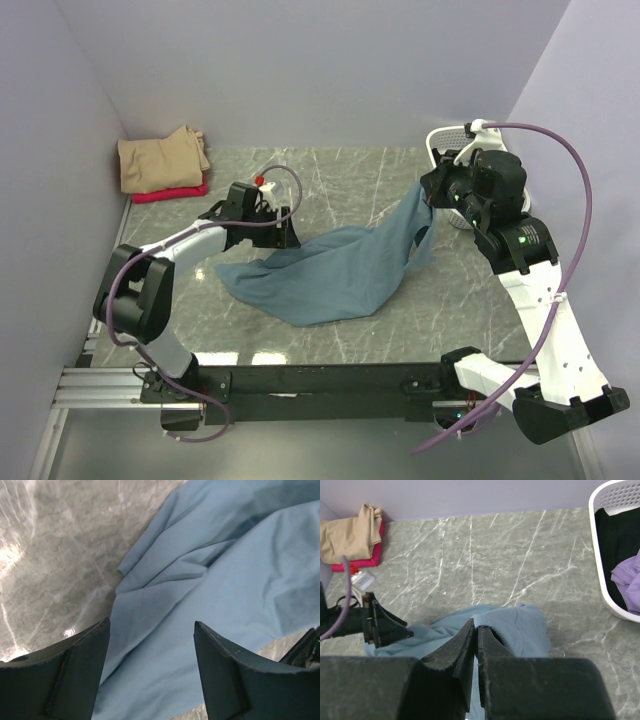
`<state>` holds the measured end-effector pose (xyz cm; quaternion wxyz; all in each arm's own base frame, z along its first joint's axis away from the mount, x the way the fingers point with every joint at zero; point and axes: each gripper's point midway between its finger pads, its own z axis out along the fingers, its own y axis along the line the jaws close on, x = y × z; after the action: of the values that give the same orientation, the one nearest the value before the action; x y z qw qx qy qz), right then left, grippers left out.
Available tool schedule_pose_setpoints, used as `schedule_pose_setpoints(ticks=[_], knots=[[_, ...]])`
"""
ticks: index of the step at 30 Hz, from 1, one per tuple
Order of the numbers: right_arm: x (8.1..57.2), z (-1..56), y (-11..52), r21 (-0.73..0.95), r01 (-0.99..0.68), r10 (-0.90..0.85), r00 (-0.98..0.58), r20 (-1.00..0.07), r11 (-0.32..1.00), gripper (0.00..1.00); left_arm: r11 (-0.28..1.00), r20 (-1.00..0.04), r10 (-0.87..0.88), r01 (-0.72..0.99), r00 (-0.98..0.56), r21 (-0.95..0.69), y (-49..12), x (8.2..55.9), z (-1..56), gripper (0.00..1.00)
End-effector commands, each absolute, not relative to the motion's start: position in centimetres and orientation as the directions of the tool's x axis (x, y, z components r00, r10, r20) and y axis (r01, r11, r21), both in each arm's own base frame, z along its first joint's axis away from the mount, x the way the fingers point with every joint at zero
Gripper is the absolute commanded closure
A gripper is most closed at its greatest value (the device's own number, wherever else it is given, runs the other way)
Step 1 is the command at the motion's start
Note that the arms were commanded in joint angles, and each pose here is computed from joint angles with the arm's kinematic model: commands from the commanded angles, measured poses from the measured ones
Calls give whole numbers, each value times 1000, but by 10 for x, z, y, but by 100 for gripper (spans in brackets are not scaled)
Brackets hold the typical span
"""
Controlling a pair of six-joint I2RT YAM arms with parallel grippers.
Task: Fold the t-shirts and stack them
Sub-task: Flatten the tshirt out
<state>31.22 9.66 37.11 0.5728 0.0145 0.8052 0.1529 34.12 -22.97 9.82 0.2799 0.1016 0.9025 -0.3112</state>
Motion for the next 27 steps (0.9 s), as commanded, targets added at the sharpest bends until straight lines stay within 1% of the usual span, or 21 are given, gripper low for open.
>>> schedule_pose_setpoints(ticks=[1, 3, 11, 13, 15, 16, 17, 18, 21, 22, 23, 24, 25, 26, 27], knots=[[316, 393, 97, 265, -180, 213, -267, -940, 947, 90, 788, -571, 30, 371, -820, -491, -233, 350, 90, 28], [317, 392, 97, 264, -180, 211, -268, -940, 948, 89, 790, -565, 32, 367, -824, -491, -233, 350, 85, 30], [318, 391, 98, 268, -178, 214, -272, -938, 947, 89, 803, -541, 52, 357, -839, -477, -235, 350, 71, 30], [318, 392, 98, 269, -178, 216, -269, -938, 946, 89, 795, -539, 57, 365, -840, -485, -238, 349, 72, 37], [318, 392, 98, 268, -178, 215, -269, -939, 947, 89, 783, -547, 57, 377, -835, -494, -242, 349, 74, 58], [318, 391, 98, 269, -179, 216, -271, -938, 946, 89, 780, -549, 56, 380, -834, -498, -243, 351, 75, 71], [318, 391, 98, 268, -178, 214, -272, -938, 947, 89, 776, -549, 56, 382, -834, -502, -245, 351, 76, 91], [319, 390, 98, 269, -176, 215, -275, -937, 947, 89, 770, -547, 59, 387, -835, -508, -247, 352, 76, 99], [317, 390, 98, 265, -179, 210, -275, -938, 948, 90, 781, -582, 27, 381, -813, -496, -246, 362, 92, 99], [318, 390, 96, 262, -171, 210, -272, -939, 950, 90, 804, -610, 10, 369, -792, -466, -242, 371, 102, 99], [317, 390, 91, 258, -148, 212, -266, -940, 955, 90, 826, -607, 5, 346, -794, -445, -236, 371, 106, 99], [315, 394, 89, 254, -142, 213, -253, -944, 957, 90, 838, -643, -11, 344, -766, -424, -232, 375, 127, 99], [314, 396, 86, 252, -133, 215, -246, -945, 958, 90, 878, -687, -40, 303, -726, -371, -220, 388, 144, 99], [314, 396, 81, 248, -107, 218, -239, -946, 963, 90, 896, -699, -52, 275, -713, -348, -211, 387, 155, 99], [311, 400, 79, 247, -102, 219, -225, -949, 964, 90, 908, -747, -84, 258, -660, -330, -201, 387, 186, 99]])
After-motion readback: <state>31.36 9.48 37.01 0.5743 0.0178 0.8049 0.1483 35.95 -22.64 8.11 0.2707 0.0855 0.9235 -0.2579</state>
